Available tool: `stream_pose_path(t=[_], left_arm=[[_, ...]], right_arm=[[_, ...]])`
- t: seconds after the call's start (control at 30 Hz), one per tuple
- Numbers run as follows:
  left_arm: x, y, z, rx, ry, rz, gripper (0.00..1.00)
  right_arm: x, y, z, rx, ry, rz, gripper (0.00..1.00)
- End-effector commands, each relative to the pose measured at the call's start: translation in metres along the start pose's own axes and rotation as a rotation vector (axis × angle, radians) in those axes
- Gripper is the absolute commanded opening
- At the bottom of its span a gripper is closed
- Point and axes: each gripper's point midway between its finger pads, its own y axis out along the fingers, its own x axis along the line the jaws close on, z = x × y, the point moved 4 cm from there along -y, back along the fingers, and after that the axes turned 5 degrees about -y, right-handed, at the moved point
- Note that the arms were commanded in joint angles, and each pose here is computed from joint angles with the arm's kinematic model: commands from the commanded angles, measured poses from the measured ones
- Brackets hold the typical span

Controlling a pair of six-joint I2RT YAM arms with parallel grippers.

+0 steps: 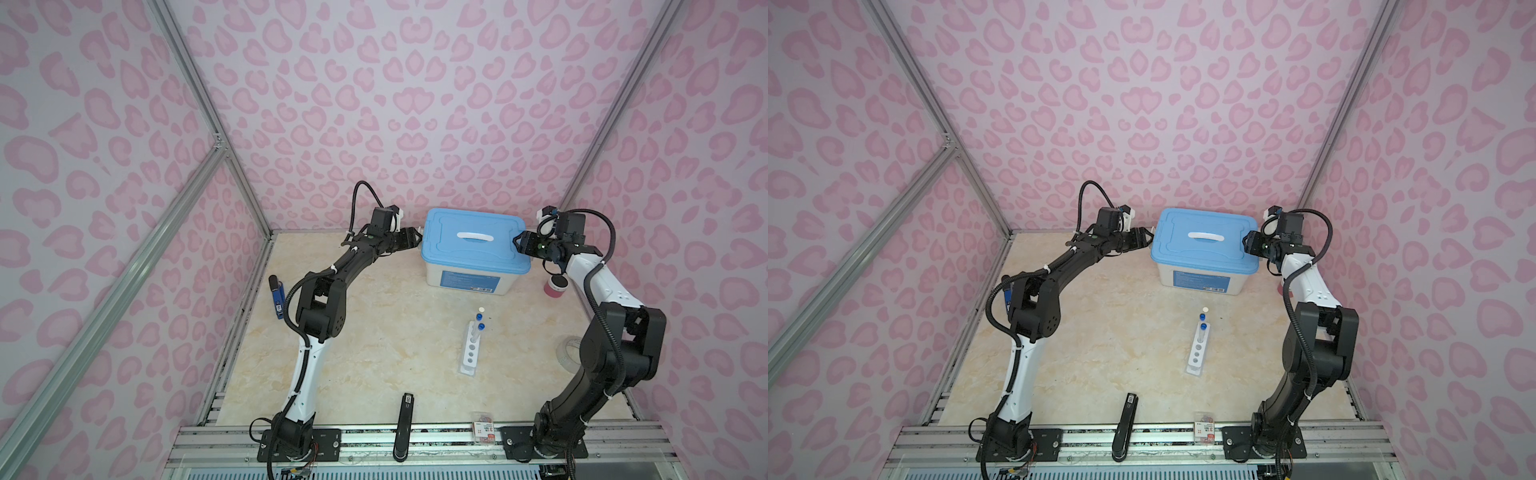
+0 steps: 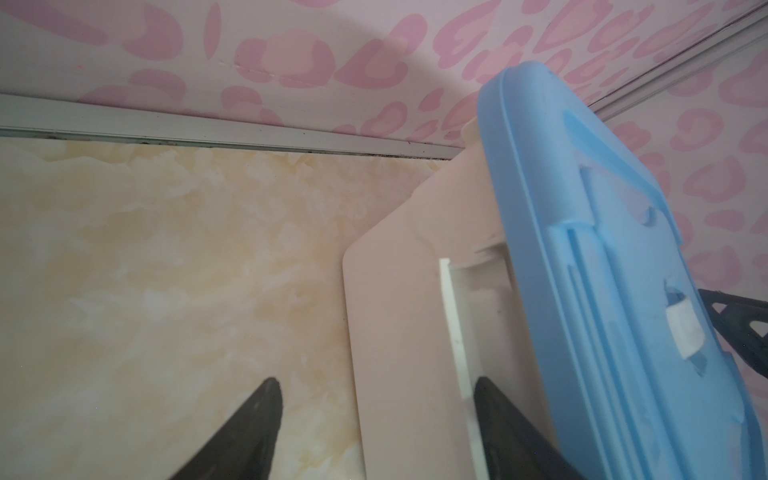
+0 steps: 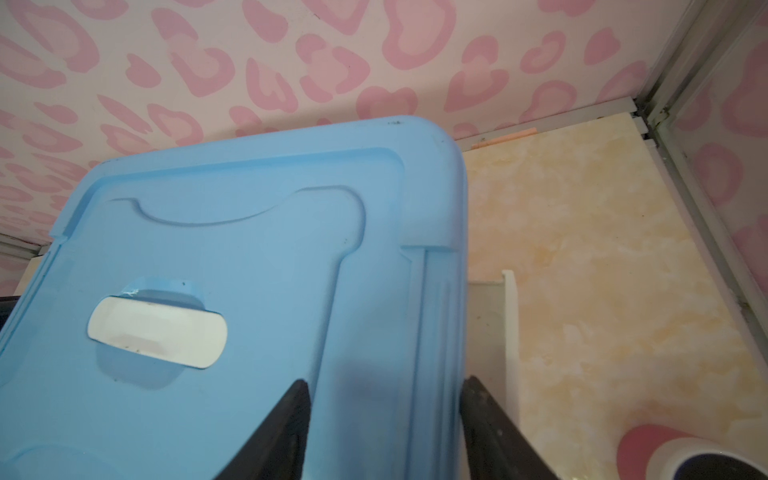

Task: Organize the chemistry lab equipment
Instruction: 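Shift the lid with both grippers toward the left gripper to seat it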

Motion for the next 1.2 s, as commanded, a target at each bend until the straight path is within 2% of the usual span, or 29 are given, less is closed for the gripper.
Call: stream_pose_path(t=[0.0,0.17,0.47,0.9,1.17], left_arm=[[-0.126,-0.16,-0.085,-0.31,0.163,0.138,0.74],[-0.133,-0.173,-0.085,-0.331,0.178,0.132,0.73],[-0.152,-0.217,-0.087,-0.435,0.257,0.083,0.73],[-0.174,-0.251,-0.081,-0.543,0.341,0.03,0.73],[-0.19,-0.267,-0.087,-0.606,0.359,0.11,0.74]], right_arm=[[0.006,0.007,0.01,0.035,-0.002,-0.037,0.58],[0.01,0.011,0.009,0.04,-0.012,-0.05,0.58],[0.02,0.017,0.008,0.045,-0.029,-0.068,0.57],[0.031,0.02,0.009,0.054,-0.045,-0.079,0.56],[0.032,0.022,0.012,0.061,-0.047,-0.081,0.56]])
